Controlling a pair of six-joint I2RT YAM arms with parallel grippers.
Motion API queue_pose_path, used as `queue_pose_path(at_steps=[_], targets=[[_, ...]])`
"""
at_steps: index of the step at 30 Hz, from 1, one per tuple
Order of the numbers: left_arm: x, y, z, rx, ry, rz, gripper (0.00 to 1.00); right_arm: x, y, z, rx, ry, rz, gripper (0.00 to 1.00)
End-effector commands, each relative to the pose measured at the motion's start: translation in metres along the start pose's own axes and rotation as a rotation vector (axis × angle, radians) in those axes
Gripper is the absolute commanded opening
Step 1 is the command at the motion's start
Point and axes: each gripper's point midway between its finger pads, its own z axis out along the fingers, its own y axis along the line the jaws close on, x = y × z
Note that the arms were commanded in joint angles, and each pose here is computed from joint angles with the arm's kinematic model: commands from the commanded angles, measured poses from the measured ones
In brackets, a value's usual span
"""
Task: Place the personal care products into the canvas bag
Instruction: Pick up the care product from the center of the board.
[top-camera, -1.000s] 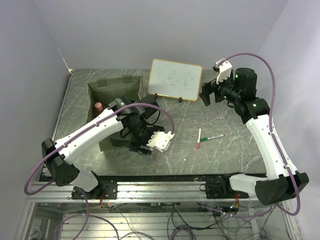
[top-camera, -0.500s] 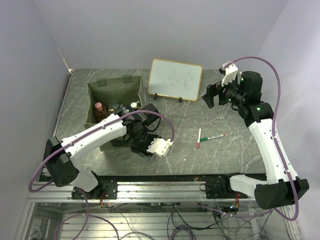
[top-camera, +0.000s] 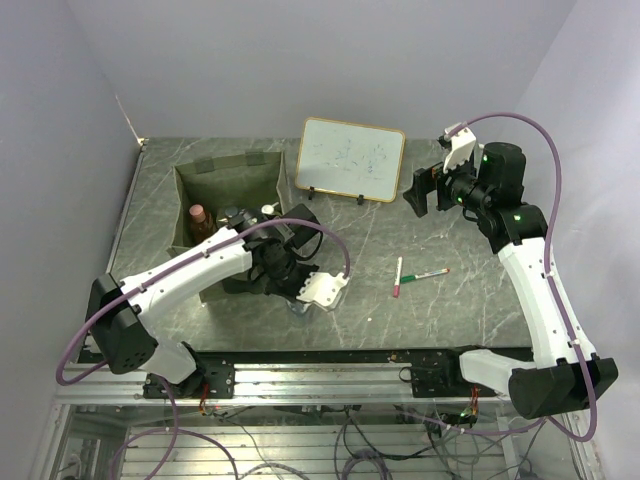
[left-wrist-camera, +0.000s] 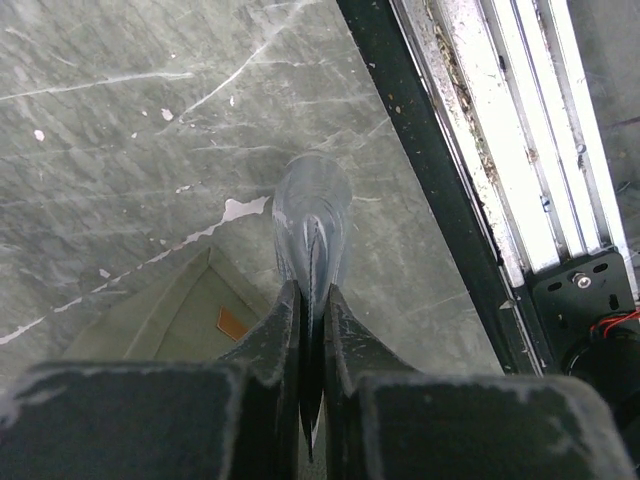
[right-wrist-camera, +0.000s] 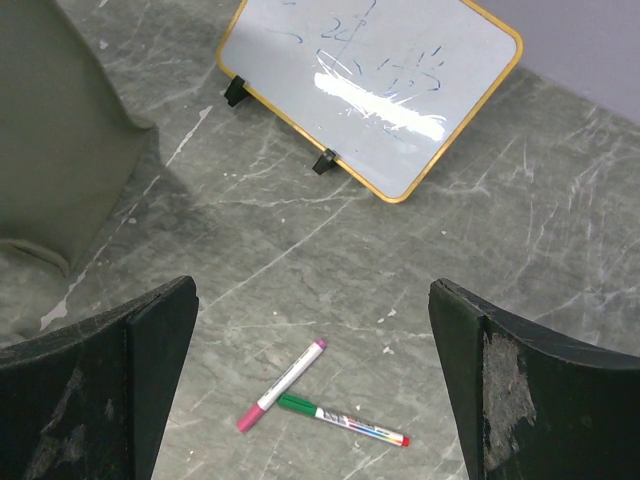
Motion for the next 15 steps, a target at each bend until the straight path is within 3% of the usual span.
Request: queue_pose_path(at_steps=[1, 15], targets=[[-0.032, 0.015, -0.018, -0.067, -0.113, 0.014, 0.09, -0.003, -0.001, 0.002, -0.004, -0.015, 0.006, 1.0], [-0.078, 0.06, -0.076, -0.234, -0.232, -0.015, 0.07, -0.002, -0.007, 0.006, 0.007, -0.007, -0.005, 1.0]])
